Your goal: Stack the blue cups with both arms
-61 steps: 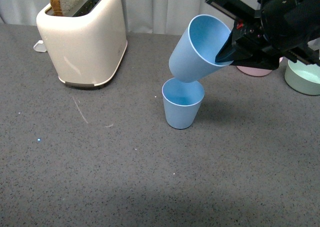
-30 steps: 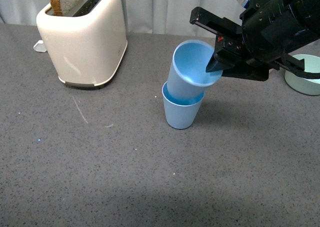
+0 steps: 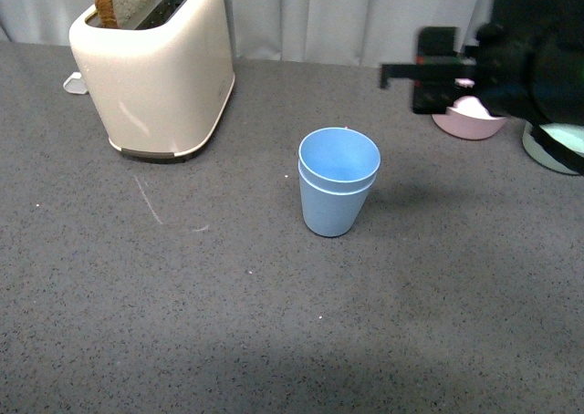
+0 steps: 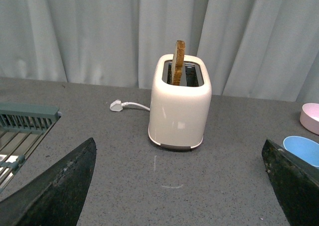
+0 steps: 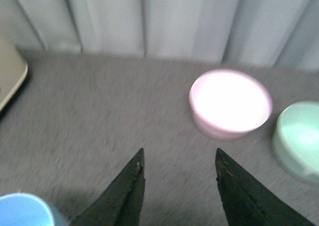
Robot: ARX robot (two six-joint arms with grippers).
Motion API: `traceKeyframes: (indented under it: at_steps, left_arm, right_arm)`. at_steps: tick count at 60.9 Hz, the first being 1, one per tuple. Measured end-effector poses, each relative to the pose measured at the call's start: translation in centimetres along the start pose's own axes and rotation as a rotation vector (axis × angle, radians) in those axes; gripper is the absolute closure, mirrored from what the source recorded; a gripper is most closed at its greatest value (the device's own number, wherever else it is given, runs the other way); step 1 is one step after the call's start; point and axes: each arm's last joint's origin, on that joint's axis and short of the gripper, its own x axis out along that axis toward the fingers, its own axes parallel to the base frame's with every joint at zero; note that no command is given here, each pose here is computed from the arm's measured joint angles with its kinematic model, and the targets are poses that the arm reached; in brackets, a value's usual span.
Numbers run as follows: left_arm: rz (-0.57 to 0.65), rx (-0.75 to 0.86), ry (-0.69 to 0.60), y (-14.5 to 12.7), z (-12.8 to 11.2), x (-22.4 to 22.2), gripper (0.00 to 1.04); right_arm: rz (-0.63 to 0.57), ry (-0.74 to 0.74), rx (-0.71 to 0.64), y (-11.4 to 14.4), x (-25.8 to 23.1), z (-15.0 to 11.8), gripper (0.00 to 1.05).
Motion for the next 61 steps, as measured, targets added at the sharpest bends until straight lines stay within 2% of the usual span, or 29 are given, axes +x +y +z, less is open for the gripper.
traceKeyframes:
  at_steps: [6,13,23,61]
  left_arm:
    - [0.000,0.000,0.000,0.0,0.0,0.0,0.07]
    - [-0.001,0.000,0.000,0.0,0.0,0.0,0.07]
    - [-0.001,0.000,0.000,0.0,0.0,0.0,0.07]
    - [-0.001,0.000,0.000,0.0,0.0,0.0,0.07]
  right_arm:
    - [-0.012,-0.233,0.021,-2.3,-3.2,2.0,0.84]
    - [-0.022,-0.283,0.015,-4.1,-6.0,2.3,1.03]
    - [-0.013,-0.238,-0.007,-5.7,-9.0,0.5,1.04]
    - [-0.016,-0.243,-0.004,-9.1,-16.1,-1.1,1.04]
